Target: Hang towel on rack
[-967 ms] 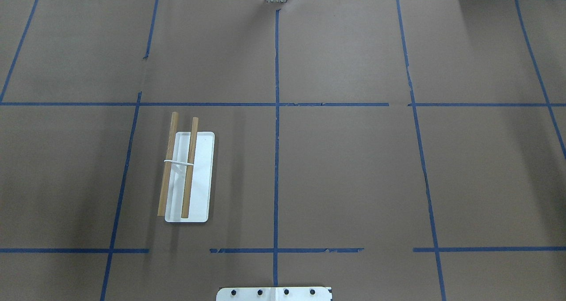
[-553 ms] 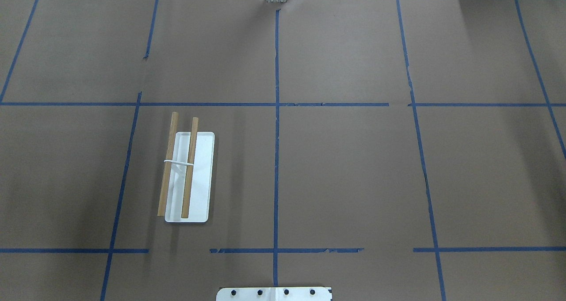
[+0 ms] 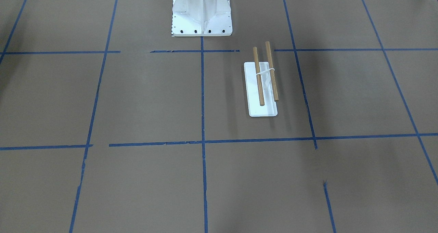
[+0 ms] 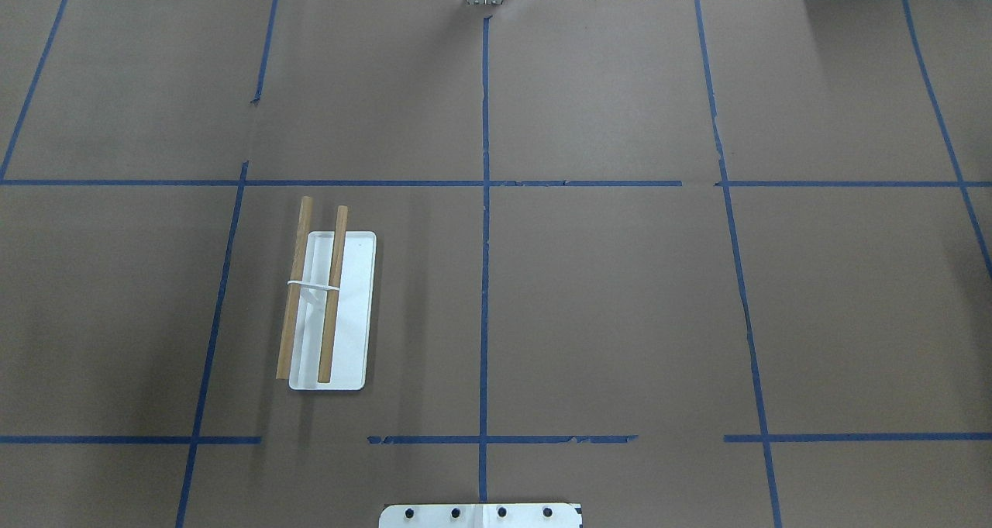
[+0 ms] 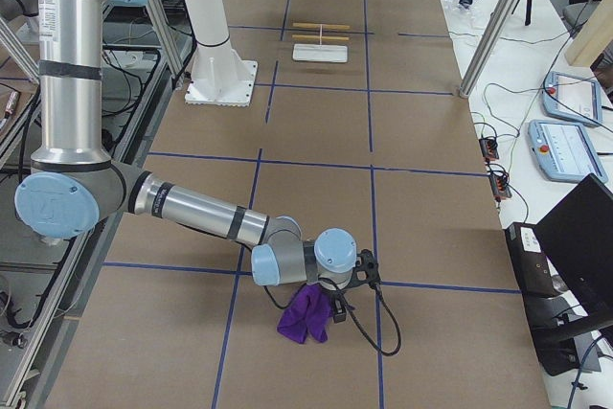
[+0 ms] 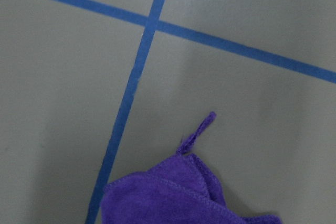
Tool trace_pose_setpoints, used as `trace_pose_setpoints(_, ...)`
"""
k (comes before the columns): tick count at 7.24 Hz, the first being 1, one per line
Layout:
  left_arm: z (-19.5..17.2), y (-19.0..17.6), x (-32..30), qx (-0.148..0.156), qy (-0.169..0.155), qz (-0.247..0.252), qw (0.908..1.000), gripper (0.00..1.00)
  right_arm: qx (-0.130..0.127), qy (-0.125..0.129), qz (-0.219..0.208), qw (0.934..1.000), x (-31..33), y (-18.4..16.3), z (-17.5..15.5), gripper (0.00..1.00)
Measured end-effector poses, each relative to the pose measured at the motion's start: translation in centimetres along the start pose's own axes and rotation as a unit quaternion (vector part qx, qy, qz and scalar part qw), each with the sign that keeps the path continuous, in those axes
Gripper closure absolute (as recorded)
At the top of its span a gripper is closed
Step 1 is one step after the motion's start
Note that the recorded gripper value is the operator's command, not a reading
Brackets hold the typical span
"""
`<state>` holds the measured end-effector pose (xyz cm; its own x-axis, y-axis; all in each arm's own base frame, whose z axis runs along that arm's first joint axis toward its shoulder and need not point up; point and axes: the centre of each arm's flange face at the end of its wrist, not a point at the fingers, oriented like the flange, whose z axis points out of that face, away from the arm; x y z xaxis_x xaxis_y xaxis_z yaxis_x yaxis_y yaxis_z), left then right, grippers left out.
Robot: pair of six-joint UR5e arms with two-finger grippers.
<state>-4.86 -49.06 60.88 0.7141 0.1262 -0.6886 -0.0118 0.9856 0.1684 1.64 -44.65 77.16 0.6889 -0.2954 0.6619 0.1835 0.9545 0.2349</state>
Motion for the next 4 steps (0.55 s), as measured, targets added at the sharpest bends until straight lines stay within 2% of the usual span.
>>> trace_pose_setpoints(4, -0.4, -0.1, 0.3, 0.003, 0.001, 0.003, 1.0000, 0.00, -0.036, -0.003, -0.032, 0.9988, -1.3, 3.1, 4.5, 0.00)
